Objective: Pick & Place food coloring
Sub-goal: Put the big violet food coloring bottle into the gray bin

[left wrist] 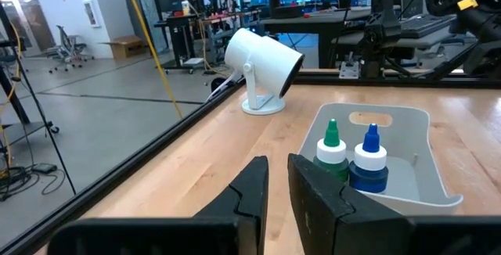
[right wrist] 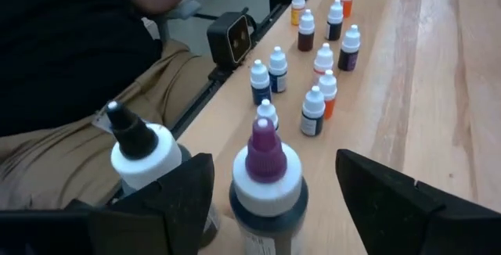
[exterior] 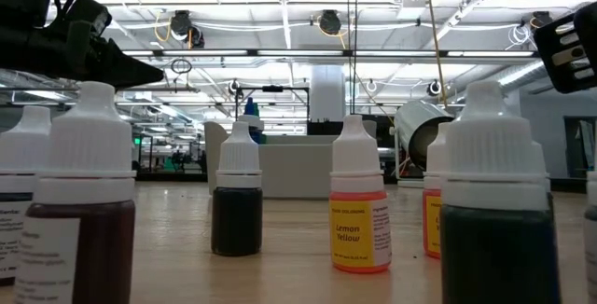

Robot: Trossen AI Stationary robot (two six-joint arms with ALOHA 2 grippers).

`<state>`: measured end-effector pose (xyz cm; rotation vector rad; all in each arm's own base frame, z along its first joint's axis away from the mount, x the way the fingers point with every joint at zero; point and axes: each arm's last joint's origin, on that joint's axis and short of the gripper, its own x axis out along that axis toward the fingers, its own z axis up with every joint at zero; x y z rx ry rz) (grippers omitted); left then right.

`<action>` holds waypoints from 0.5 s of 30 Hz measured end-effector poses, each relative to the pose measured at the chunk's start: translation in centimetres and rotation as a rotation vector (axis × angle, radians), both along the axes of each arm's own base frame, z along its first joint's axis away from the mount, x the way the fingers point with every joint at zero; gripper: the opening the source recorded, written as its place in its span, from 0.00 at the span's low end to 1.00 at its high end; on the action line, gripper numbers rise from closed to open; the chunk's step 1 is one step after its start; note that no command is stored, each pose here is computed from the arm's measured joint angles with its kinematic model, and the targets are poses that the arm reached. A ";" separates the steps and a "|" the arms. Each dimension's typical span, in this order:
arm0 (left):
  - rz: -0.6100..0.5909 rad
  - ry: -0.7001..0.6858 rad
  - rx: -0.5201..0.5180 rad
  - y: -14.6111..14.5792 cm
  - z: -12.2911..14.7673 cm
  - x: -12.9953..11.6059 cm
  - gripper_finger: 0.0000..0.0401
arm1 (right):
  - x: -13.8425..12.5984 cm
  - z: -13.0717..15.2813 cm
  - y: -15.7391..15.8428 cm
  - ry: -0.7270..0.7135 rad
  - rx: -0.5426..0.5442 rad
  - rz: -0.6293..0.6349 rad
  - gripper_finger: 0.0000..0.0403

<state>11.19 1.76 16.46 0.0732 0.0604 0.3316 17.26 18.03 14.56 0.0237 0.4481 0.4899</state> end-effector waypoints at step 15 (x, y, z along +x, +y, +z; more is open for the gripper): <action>0.000 0.001 0.000 0.0 0.0 0.0 0.14 | 0.2 -0.5 0.2 -0.007 -0.009 0.004 0.50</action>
